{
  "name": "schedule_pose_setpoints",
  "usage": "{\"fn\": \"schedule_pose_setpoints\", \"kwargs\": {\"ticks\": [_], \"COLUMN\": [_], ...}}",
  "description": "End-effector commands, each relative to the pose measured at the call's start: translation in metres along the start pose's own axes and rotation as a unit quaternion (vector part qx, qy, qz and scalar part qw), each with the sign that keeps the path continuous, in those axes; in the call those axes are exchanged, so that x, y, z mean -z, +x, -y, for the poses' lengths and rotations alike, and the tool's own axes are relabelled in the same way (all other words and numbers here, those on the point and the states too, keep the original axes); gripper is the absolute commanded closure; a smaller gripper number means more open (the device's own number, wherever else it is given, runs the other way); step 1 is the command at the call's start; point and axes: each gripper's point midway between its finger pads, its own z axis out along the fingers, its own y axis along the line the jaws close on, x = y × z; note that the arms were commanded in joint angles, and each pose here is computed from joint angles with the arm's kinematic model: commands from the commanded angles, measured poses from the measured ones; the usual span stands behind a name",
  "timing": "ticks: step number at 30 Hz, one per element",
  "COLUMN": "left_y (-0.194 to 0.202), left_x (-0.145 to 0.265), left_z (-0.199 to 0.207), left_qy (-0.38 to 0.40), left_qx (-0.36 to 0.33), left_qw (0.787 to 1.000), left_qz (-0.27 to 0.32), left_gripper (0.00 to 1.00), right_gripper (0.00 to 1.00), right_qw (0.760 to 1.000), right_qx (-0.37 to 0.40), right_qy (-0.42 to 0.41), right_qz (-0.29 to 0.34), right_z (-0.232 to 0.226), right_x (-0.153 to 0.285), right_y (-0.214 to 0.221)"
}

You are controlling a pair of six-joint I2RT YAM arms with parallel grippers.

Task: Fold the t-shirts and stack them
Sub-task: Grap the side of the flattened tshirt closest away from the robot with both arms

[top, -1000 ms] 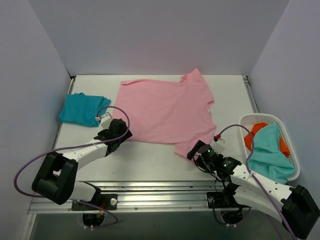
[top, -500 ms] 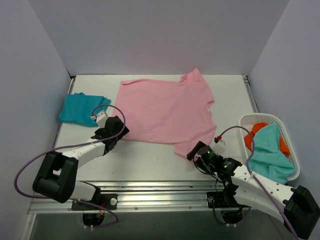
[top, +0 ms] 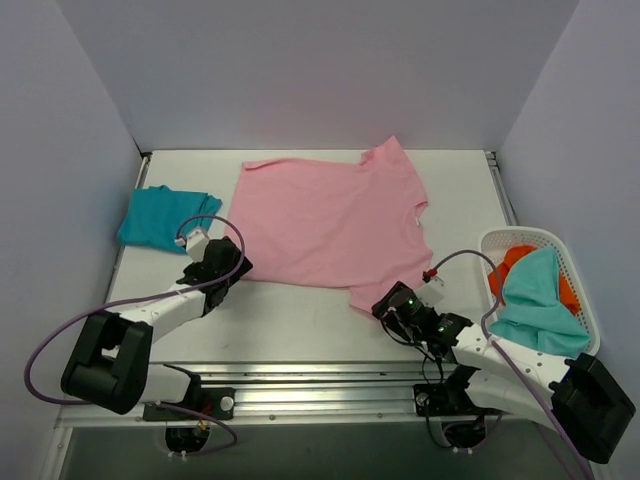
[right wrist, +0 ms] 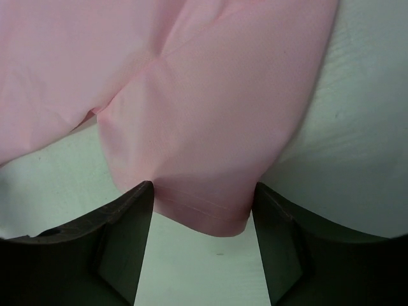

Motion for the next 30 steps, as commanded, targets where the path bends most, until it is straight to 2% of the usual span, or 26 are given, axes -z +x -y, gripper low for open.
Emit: {"fn": "schedule_pose_setpoints", "kwargs": {"ticks": [1, 3, 4, 5, 6, 15, 16, 18, 24, 28, 29, 30], "left_y": [-0.012, -0.011, -0.011, -0.011, -0.008, -0.003, -0.003, 0.000, 0.001, 0.003, 0.003, 0.003], "left_x": [0.005, 0.007, 0.007, 0.008, 0.008, -0.002, -0.005, -0.012, -0.020, -0.021, -0.021, -0.021], "left_z": [0.007, 0.001, -0.003, -0.003, -0.009, -0.023, -0.022, -0.020, -0.007, -0.006, -0.005, -0.004], "left_qy": [0.019, 0.009, 0.006, 0.010, 0.013, -0.023, -0.024, -0.024, -0.012, -0.006, -0.005, -0.003], "left_qx": [0.021, 0.042, 0.052, 0.067, 0.073, 0.089, 0.090, 0.090, 0.097, 0.098, 0.096, 0.095], "left_qw": [0.999, 0.999, 0.998, 0.997, 0.997, 0.995, 0.995, 0.995, 0.994, 0.994, 0.995, 0.995], "left_qz": [0.020, 0.022, 0.027, 0.032, 0.036, 0.045, 0.048, 0.048, 0.042, 0.039, 0.039, 0.039], "left_gripper": [0.04, 0.03, 0.02, 0.01, 0.00, 0.00, 0.09, 0.19, 0.28, 0.47, 0.57, 0.61], "right_gripper": [0.43, 0.56, 0.71, 0.81, 0.99, 1.00, 1.00, 1.00, 1.00, 1.00, 1.00, 1.00], "right_qw": [0.999, 0.999, 0.999, 0.999, 0.999, 0.998, 0.998, 0.998, 0.997, 0.997, 0.997, 0.997], "right_qx": [0.009, 0.009, 0.008, 0.008, 0.007, 0.020, 0.021, 0.023, 0.028, 0.027, 0.028, 0.028], "right_qy": [0.035, 0.031, 0.033, 0.031, 0.030, 0.039, 0.039, 0.038, 0.039, 0.043, 0.044, 0.043], "right_qz": [0.015, 0.022, 0.030, 0.032, 0.036, 0.042, 0.043, 0.043, 0.053, 0.059, 0.060, 0.060], "right_z": [0.020, 0.019, 0.020, 0.020, 0.019, 0.019, 0.019, 0.017, 0.015, 0.017, 0.018, 0.017], "right_x": [0.007, 0.014, 0.015, 0.018, 0.019, 0.019, 0.019, 0.019, 0.024, 0.025, 0.025, 0.025], "right_y": [-0.006, -0.011, -0.014, -0.016, -0.018, -0.021, -0.021, -0.022, -0.029, -0.032, -0.032, -0.032]}}
